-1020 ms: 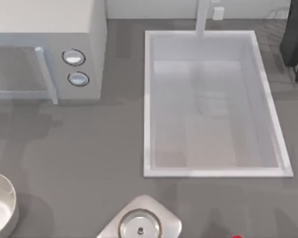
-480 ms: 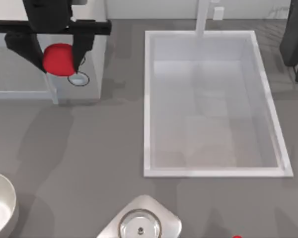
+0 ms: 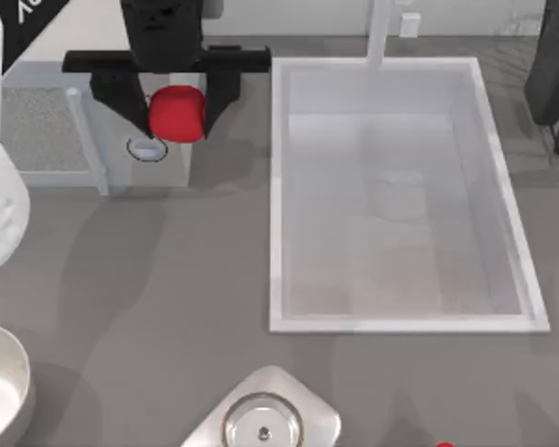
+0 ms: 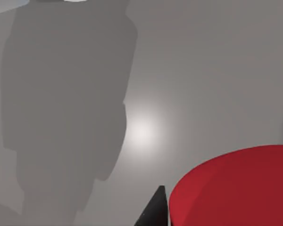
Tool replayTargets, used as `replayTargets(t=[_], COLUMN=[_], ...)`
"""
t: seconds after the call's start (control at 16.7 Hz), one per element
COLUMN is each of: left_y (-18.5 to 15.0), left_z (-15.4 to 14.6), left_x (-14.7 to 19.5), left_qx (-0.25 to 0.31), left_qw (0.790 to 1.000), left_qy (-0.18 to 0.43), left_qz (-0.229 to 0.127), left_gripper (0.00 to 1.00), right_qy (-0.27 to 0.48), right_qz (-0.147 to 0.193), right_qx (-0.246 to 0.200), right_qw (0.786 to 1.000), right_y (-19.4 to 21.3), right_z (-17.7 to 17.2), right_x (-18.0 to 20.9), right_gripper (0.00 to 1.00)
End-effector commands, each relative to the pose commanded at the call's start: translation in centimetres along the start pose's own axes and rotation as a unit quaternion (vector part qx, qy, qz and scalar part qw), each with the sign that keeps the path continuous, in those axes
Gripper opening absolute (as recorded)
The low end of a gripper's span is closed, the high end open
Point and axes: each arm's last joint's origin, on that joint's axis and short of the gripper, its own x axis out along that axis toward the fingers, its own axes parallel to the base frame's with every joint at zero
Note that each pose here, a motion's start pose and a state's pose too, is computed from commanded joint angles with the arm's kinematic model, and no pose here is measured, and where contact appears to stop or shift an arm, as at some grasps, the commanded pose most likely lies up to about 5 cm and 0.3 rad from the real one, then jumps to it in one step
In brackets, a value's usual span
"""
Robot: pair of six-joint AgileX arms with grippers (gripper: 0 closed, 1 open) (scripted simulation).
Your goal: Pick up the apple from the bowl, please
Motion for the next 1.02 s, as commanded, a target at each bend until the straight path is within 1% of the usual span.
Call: replayTargets(t=[0.18,0.3,0.42,0.72,0.84,1.02], left_y=[0.1,-0.2,-0.5,-0.4,-0.1,0.0], left_z=[0.1,0.2,0.4,0.1,0.0,0.0], left_x=[0.3,1.4,3.3,9.4,10.7,11.0], left_qx=[0.000,0.002,0.004,0.004,0.001,0.000], left_qw=[1.000,1.000,1.000,1.000,1.000,1.000], left_qy=[0.001,-0.002,-0.002,0.002,0.000,0.000], left_qz=[0.000,-0.002,-0.002,0.000,0.000,0.000], left_gripper=[0.00,0.00,0.00,0.00,0.00,0.00], right_qy=[0.000,0.000,0.000,0.000,0.000,0.000], right_qz=[0.000,0.000,0.000,0.000,0.000,0.000], right_qx=[0.000,0.000,0.000,0.000,0.000,0.000], right_qw=[1.000,1.000,1.000,1.000,1.000,1.000], right_y=[0.0,0.0,0.0,0.0,0.0,0.0], right_z=[0.0,0.0,0.0,0.0,0.0,0.0], right_x=[0.0,0.0,0.0,0.0,0.0,0.0], right_gripper=[1.00,1.00,1.00,1.00,1.00,1.00])
